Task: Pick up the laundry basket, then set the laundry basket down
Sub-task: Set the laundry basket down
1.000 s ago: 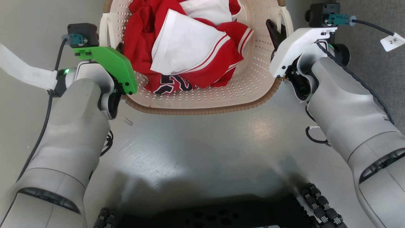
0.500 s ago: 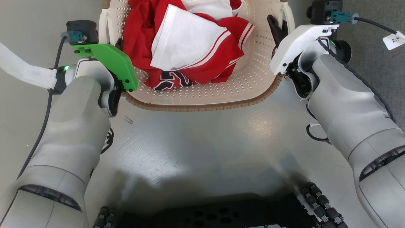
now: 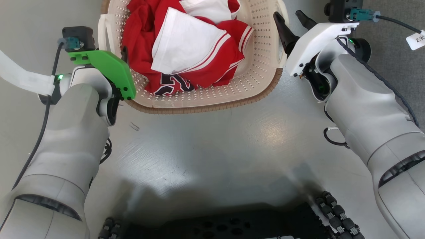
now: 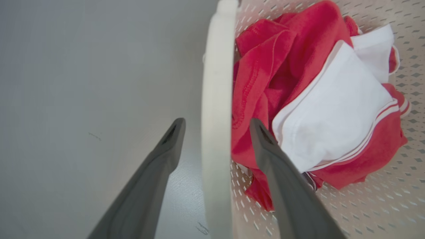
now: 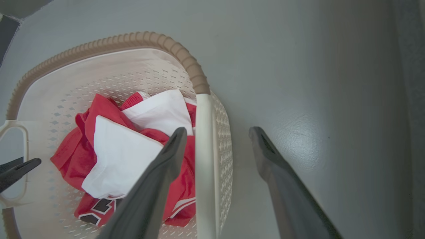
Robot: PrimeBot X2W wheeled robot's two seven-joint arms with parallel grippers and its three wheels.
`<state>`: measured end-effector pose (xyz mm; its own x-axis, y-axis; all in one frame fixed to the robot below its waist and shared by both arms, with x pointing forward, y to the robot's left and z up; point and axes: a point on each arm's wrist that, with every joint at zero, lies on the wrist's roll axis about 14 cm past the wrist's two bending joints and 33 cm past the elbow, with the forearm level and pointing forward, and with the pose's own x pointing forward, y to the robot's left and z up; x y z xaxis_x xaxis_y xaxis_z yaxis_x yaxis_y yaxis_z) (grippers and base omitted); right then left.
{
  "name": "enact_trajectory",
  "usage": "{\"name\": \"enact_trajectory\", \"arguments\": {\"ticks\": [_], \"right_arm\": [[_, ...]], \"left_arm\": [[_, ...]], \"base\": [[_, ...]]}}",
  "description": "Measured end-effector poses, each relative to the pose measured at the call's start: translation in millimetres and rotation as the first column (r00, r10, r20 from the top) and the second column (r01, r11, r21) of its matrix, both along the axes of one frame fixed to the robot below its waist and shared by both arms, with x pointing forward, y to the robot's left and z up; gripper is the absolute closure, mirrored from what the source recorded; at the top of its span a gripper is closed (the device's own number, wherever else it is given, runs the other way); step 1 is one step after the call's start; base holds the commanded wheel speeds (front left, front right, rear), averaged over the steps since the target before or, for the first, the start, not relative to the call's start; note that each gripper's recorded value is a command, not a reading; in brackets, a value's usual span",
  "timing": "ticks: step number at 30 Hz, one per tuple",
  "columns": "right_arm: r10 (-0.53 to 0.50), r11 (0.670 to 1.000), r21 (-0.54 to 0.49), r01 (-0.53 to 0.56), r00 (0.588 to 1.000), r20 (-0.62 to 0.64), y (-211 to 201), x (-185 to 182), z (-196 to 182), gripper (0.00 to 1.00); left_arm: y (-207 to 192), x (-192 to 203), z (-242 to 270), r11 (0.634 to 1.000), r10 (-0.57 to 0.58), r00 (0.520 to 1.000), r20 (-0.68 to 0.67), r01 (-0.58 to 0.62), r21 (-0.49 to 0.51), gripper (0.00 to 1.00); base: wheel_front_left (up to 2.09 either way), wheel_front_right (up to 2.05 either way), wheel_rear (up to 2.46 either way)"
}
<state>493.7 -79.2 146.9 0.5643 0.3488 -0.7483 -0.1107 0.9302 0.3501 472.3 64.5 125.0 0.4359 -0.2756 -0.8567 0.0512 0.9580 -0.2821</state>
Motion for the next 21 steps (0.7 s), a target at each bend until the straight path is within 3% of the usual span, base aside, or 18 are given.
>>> {"name": "enact_trajectory", "arguments": {"ticks": [21], "right_arm": [[0.012, 1.000, -0.016, -0.011, 0.999, 0.045, -4, 0, 30, 0.00]], "left_arm": [[3, 9, 31, 1.000, 0.010, 0.997, 0.075, -0.009, -0.009, 0.00]], "base": [[0.00, 0.00, 0.00]]}}
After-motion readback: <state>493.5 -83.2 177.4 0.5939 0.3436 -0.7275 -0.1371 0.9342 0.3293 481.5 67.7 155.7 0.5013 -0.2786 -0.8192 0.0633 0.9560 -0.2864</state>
